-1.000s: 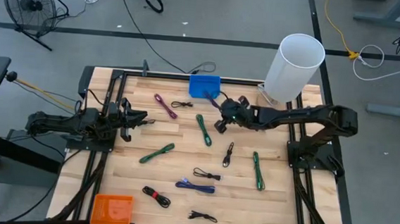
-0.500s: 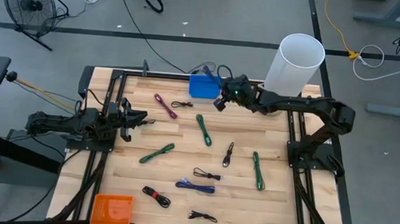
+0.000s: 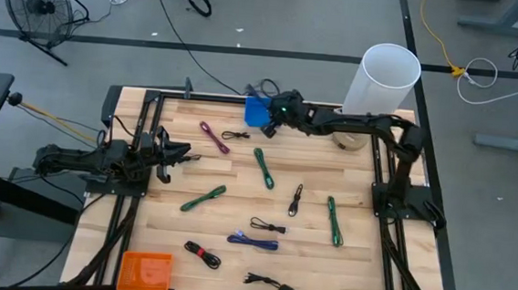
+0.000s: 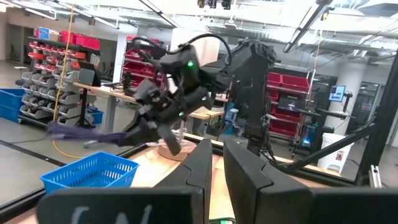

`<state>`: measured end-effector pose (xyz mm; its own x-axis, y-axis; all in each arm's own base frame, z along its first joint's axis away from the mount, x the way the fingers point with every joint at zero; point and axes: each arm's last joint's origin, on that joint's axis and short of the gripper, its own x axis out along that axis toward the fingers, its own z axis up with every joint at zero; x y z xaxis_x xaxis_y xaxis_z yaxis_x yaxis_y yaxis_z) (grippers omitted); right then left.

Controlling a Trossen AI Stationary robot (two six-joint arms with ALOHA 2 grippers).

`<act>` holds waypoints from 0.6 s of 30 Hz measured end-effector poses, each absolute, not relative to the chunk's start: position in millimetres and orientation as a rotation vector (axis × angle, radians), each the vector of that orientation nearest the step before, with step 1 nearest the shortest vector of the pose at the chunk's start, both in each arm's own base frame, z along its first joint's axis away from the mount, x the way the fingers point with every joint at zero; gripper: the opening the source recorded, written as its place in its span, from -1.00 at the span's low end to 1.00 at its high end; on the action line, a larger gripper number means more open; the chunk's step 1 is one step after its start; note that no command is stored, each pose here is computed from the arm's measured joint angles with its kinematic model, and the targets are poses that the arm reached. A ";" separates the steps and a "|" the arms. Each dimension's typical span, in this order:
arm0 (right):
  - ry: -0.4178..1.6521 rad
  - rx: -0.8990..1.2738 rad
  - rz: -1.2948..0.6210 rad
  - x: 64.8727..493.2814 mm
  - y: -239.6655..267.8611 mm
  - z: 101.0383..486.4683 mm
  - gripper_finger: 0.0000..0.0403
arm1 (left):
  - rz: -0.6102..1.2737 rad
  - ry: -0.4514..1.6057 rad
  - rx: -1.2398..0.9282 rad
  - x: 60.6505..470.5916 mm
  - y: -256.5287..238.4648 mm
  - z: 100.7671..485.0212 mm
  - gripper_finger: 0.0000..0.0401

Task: Pick & Place USB Port
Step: Put the blue charger cable into the blue basket

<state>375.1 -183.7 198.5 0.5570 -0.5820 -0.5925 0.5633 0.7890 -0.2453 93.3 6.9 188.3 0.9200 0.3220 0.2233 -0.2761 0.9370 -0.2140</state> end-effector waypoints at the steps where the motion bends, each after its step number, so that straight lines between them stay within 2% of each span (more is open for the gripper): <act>1: 0.725 -0.034 -0.675 378.8 -186.6 195.5 -0.92 | 0.309 -0.259 -0.181 93.3 6.9 188.2 -0.77; 5: 0.788 -0.105 -0.735 386.8 -193.8 184.1 -0.92 | 0.309 -0.252 -0.182 93.5 6.9 187.6 -0.77; 18: 0.825 -0.084 -0.744 380.9 -206.5 177.5 -0.92 | 0.309 -0.246 -0.179 93.6 6.8 187.1 -0.77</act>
